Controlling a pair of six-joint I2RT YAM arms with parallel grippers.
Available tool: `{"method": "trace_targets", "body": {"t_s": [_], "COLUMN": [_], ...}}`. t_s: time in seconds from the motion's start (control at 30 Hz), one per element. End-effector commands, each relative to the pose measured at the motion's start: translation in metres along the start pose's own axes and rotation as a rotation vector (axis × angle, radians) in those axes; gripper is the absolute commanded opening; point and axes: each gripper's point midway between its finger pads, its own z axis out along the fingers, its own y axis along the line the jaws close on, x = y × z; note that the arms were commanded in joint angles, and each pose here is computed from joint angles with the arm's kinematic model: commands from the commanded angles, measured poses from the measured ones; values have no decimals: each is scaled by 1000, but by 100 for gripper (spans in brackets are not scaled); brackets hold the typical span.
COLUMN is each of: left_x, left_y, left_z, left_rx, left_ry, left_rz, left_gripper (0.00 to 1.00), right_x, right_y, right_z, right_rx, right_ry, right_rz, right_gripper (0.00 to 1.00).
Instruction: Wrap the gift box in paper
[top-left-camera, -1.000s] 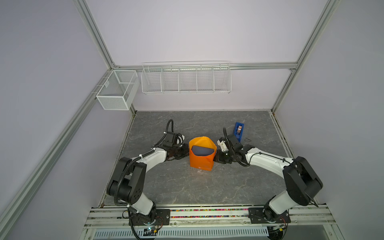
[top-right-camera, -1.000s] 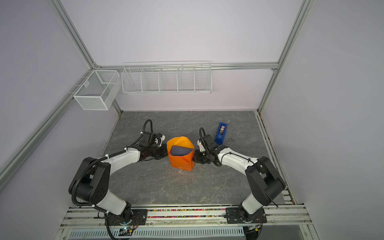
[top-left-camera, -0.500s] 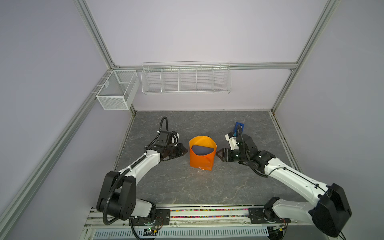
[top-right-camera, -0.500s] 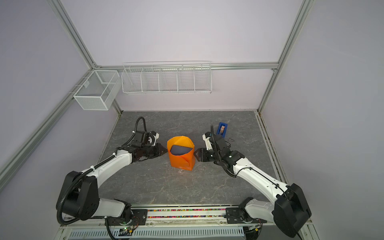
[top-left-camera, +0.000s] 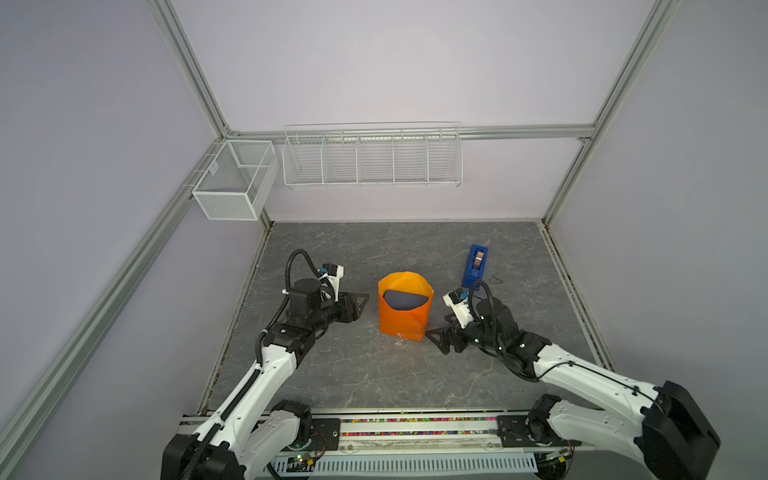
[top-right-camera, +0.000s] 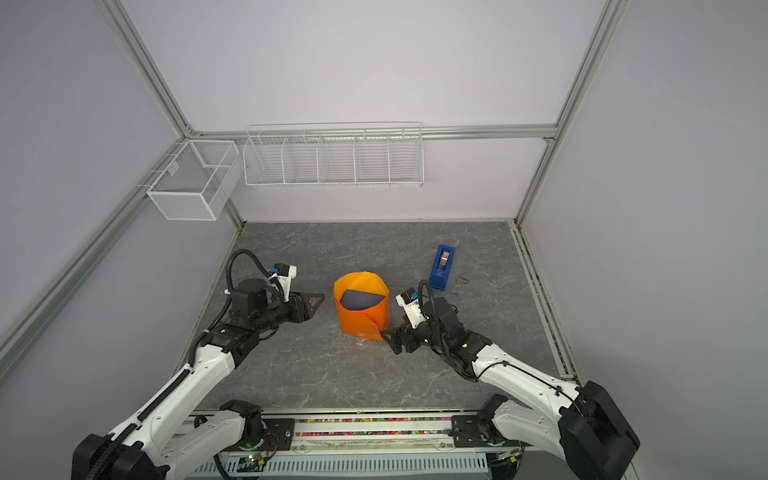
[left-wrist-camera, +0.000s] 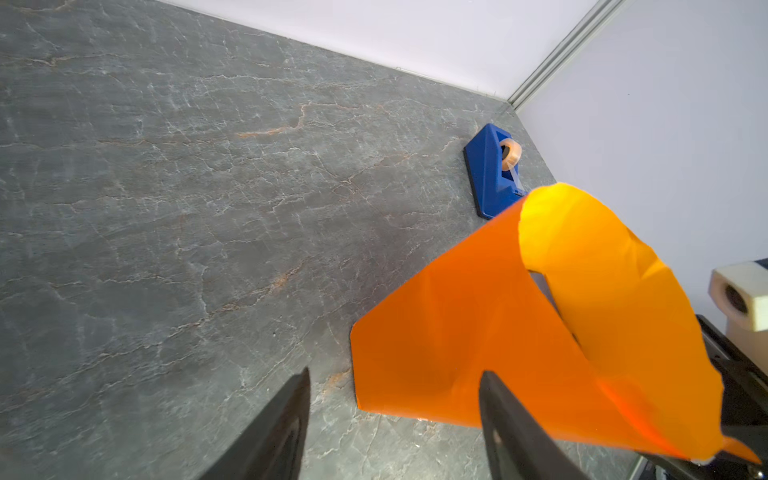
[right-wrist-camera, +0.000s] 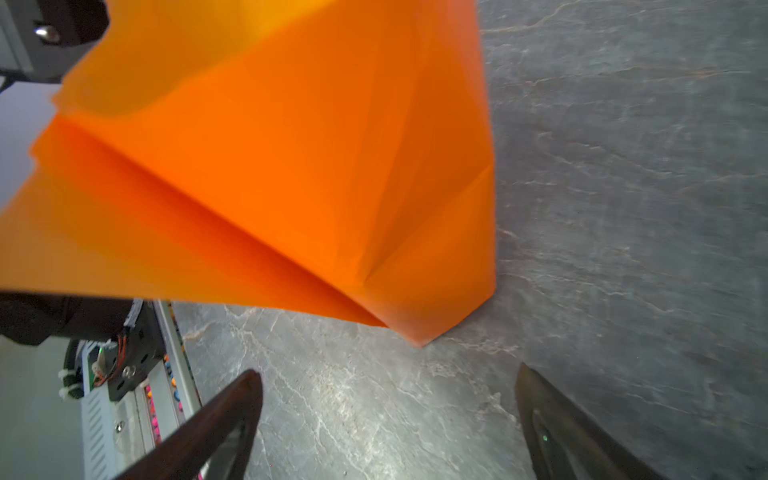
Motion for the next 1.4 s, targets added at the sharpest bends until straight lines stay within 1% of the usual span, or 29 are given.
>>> {"method": "trace_targets", "body": {"t_s": [0.0, 0.03, 0.1, 0.13, 0.23, 0.47, 0.6, 0.73, 0.83, 0.97, 1.13, 1.37], "left_x": [-19, -17, -12, -10, -1, 7, 13, 20, 21, 13, 7, 12], "left_y": [-12, -13, -24, -27, -30, -43, -54, -58, -54, -48, -52, -48], "left_z": [-6, -6, -4, -4, 0, 14, 22, 30, 37, 45, 51, 67], "left_rx": [61, 74, 163, 187, 222, 304, 358, 365, 334, 295, 322, 331], "left_ry": [-141, -147, -160, -166, -150, -105, -70, -37, -21, -26, -36, 4], "left_rz": [75, 75, 117, 124, 142, 170, 192, 219, 224, 222, 206, 166], "left_gripper": [69, 70, 73, 75, 78, 80, 80, 81, 81, 80, 80, 78], "right_x": [-30, -32, -39, -43, -57, -67, -67, -65, -63, -61, -57, -63], "right_y": [17, 18, 16, 14, 10, -2, -6, -6, -6, -5, -11, -14], "right_z": [6, 9, 17, 20, 29, 37, 37, 38, 39, 40, 42, 40], "right_rx": [-52, -53, -35, -26, 8, 78, 100, 99, 95, 88, 110, 127], "right_ry": [-128, -128, -135, -135, -145, -136, -129, -124, -115, -104, -96, -134], "right_rz": [-127, -129, -129, -128, -126, -103, -84, -72, -63, -56, -16, 84], "right_gripper": [99, 100, 98, 97, 97, 100, 97, 93, 91, 89, 90, 90]}}
